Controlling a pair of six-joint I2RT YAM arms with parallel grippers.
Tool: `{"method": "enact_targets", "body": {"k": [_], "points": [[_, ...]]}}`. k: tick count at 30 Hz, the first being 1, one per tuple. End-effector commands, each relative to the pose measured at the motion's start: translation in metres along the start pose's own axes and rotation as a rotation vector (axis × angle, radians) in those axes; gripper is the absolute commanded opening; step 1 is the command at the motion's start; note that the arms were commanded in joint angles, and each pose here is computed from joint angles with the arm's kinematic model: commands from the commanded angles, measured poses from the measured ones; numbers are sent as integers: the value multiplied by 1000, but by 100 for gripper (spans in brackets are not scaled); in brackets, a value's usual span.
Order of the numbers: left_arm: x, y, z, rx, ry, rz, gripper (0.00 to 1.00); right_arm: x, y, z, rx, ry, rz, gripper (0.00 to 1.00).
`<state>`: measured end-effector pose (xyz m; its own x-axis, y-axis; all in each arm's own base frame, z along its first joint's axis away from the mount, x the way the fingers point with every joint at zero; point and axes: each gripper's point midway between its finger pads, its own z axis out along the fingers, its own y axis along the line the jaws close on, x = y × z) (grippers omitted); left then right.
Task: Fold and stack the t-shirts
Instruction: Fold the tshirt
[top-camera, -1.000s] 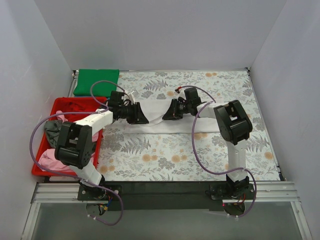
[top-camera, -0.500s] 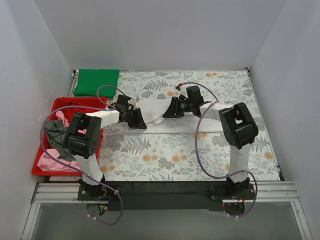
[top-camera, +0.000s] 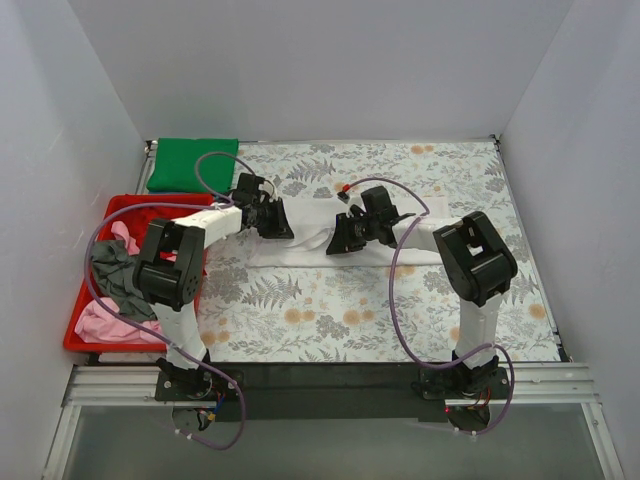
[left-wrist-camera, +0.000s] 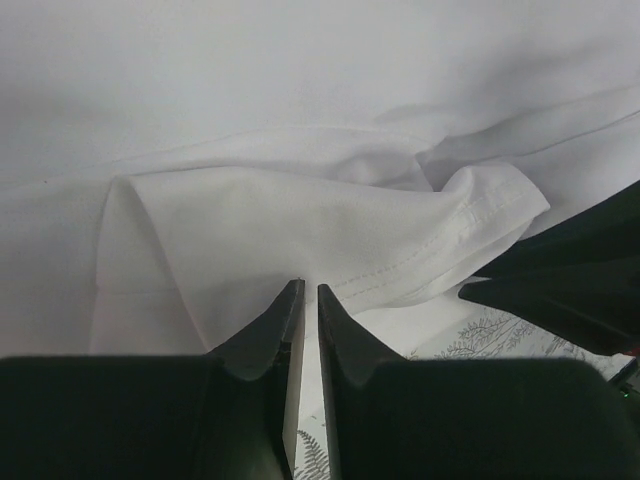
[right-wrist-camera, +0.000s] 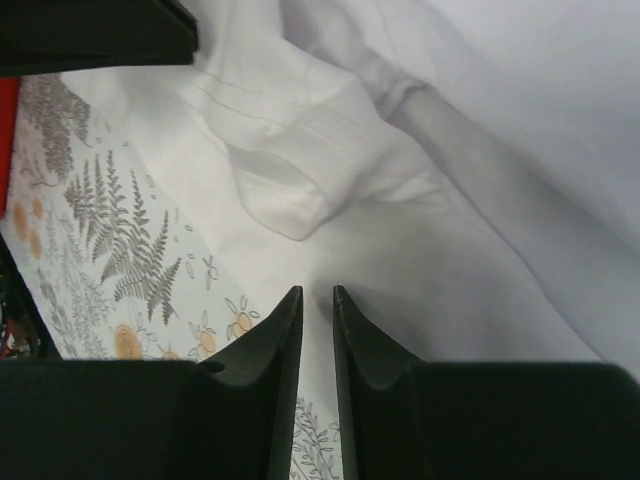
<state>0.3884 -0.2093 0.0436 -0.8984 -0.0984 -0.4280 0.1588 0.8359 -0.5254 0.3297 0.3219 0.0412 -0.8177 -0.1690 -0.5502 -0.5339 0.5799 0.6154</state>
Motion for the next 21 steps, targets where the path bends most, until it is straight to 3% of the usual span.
{"method": "enact_targets", "body": {"k": [1,7,21], "points": [[-12,-5,-10,0,-16,63,10,1,-18,4,75,15,-16,24],[-1,9,-27,-65,-12,194,37,5,-22,6,96,33,-6,24],[18,24,-34,-133,53,140,37,3,-22,7,93,34,-6,25]]}}
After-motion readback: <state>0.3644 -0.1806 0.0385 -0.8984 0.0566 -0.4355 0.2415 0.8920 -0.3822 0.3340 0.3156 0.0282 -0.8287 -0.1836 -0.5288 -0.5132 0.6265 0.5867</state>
